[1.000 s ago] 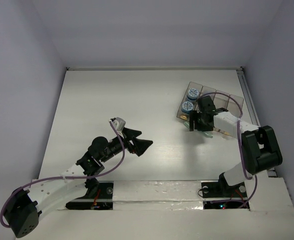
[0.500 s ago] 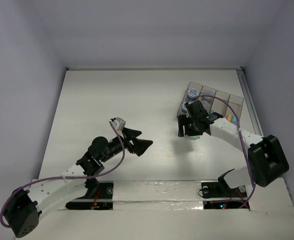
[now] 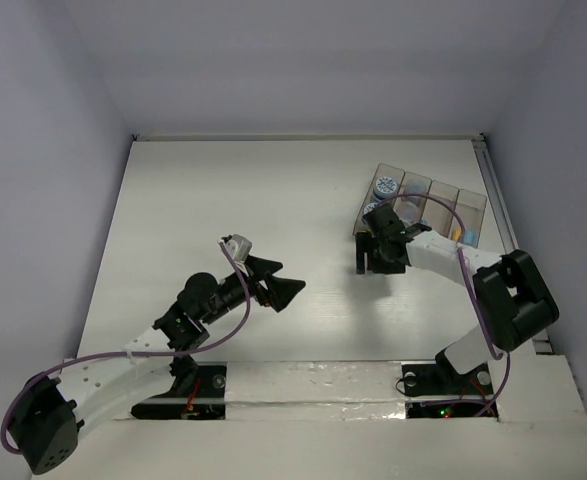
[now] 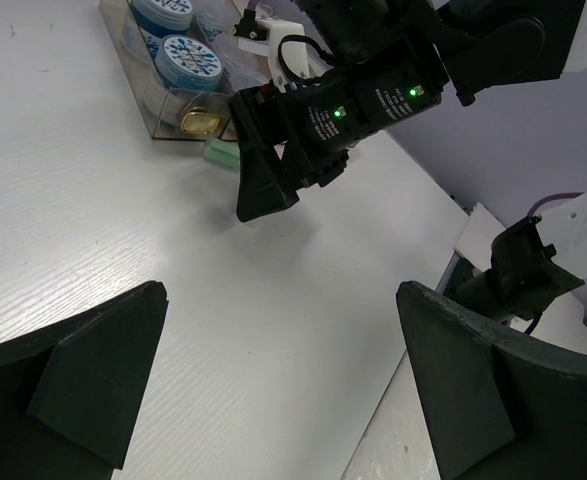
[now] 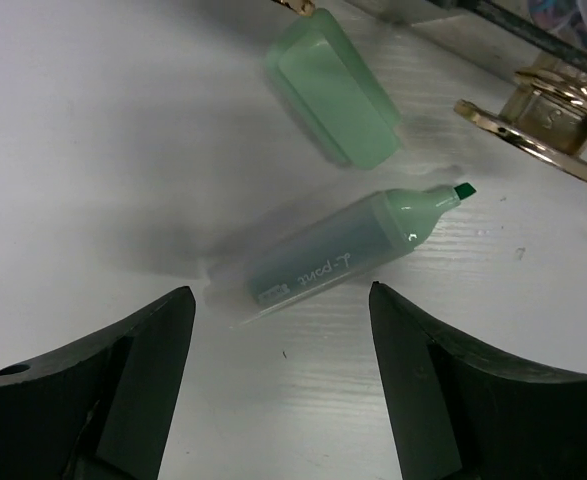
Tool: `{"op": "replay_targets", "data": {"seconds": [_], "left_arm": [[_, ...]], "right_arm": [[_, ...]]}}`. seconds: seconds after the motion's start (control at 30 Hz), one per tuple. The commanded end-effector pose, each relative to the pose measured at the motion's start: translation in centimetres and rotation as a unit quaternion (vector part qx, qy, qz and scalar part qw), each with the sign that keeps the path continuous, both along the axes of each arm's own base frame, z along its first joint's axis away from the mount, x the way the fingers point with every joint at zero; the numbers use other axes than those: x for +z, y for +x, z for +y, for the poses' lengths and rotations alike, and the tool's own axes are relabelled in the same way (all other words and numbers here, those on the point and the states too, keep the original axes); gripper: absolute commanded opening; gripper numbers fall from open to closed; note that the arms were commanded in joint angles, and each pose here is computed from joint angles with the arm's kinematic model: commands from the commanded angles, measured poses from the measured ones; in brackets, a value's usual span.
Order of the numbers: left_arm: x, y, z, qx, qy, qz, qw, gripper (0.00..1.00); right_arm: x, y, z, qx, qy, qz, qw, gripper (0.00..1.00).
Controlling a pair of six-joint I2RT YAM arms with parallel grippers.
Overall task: Sort the stationery into containers
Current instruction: Move the pen to the center of the board.
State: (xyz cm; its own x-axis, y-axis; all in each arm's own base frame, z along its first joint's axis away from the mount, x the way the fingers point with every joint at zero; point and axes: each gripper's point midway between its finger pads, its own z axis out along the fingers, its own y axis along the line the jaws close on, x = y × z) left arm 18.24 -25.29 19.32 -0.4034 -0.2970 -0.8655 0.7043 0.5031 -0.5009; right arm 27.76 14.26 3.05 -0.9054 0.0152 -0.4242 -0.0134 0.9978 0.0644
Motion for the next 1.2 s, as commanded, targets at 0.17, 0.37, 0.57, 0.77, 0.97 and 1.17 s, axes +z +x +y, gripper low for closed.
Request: {"op": "replay_targets", "data": {"seconds": [0.17, 0.37, 0.57, 0.77, 0.97, 1.17], "left_arm": [[1.2, 0.1, -0.2, -0.002, -0.014, -0.022, 1.0, 0.99], [1.1, 0.0, -0.4, -0.006, -0.014, -0.02, 1.0, 0.99], [1.2, 0.1, -0.4, -0.006, -0.015, -0.021, 1.0, 0.99], [1.3, 0.0, -0.5, -0.01, -0.016, -0.021, 1.0, 0.99], [1.4, -0.1, -0.4, -0.008, -0.017, -0.02, 1.0, 0.99], [1.0, 1.1, 1.1, 0.048, -0.007, -0.004, 0.999, 0.99]], "right_arm": [[-0.5, 1.8, 2.4, 0.005, 0.04, -0.014, 0.999, 0.78], [-1.0, 2.4, 1.8, -0.018, 0.013, -0.02, 1.0, 0.7], [-2.0, 0.9, 2.5, -0.014, -0.026, -0.002, 1.0, 0.49], [-2.7, -2.0, 4.1, -0.017, -0.02, 0.007, 1.0, 0.31], [-3.5, -5.8, 7.6, -0.002, 0.014, 0.015, 1.0, 0.2], [-3.5, -4.9, 15.8, 0.036, 0.107, -0.002, 0.994, 0.26]]}}
